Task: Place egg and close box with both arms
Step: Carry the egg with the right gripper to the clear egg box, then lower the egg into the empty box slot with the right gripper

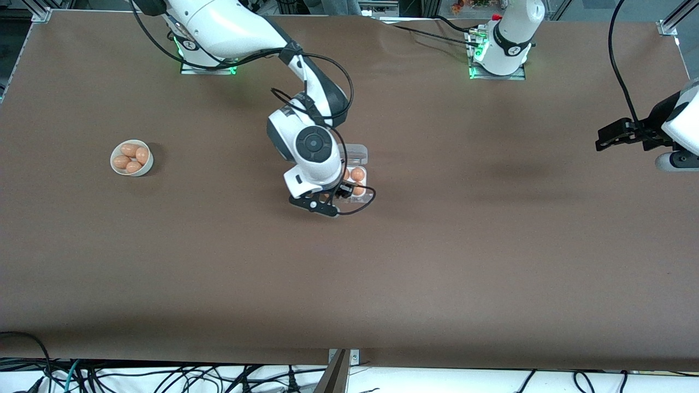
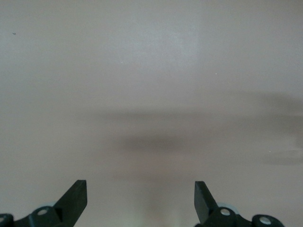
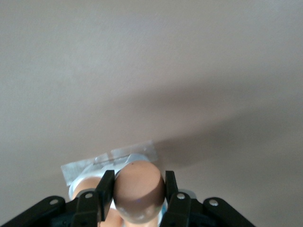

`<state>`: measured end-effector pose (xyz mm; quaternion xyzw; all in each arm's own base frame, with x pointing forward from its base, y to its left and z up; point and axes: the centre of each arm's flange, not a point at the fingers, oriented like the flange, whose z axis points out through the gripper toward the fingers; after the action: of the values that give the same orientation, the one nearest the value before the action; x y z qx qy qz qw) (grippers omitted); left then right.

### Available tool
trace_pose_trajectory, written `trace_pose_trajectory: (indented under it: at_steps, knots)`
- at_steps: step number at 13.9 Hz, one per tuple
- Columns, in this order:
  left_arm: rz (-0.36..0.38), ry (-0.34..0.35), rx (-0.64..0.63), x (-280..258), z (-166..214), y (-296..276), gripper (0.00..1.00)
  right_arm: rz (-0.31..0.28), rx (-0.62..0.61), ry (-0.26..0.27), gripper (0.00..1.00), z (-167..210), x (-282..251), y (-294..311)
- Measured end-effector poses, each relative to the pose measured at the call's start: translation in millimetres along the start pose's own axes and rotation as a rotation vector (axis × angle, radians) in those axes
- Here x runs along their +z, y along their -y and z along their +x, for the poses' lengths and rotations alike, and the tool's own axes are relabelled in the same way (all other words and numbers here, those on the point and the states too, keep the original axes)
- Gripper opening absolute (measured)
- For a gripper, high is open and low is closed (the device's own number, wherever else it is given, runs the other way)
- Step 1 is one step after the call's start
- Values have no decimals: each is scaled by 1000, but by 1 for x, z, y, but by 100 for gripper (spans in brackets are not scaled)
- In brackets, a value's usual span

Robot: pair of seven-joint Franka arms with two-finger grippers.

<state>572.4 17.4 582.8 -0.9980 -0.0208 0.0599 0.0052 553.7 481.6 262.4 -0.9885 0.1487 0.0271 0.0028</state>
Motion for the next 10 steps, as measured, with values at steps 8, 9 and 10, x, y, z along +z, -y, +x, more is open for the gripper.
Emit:
trace_pose_trajectory:
  at_steps: [8,9,10]
  knots:
    - [0,0,0,0,0,0,100,-20,-2,12,47,-26,19,14]
    - [0,0,1,0,0,0,100,-25,-1,14,47,-26,23,14]
    - [0,0,2,0,0,-1,100,-26,-1,16,47,-26,26,14]
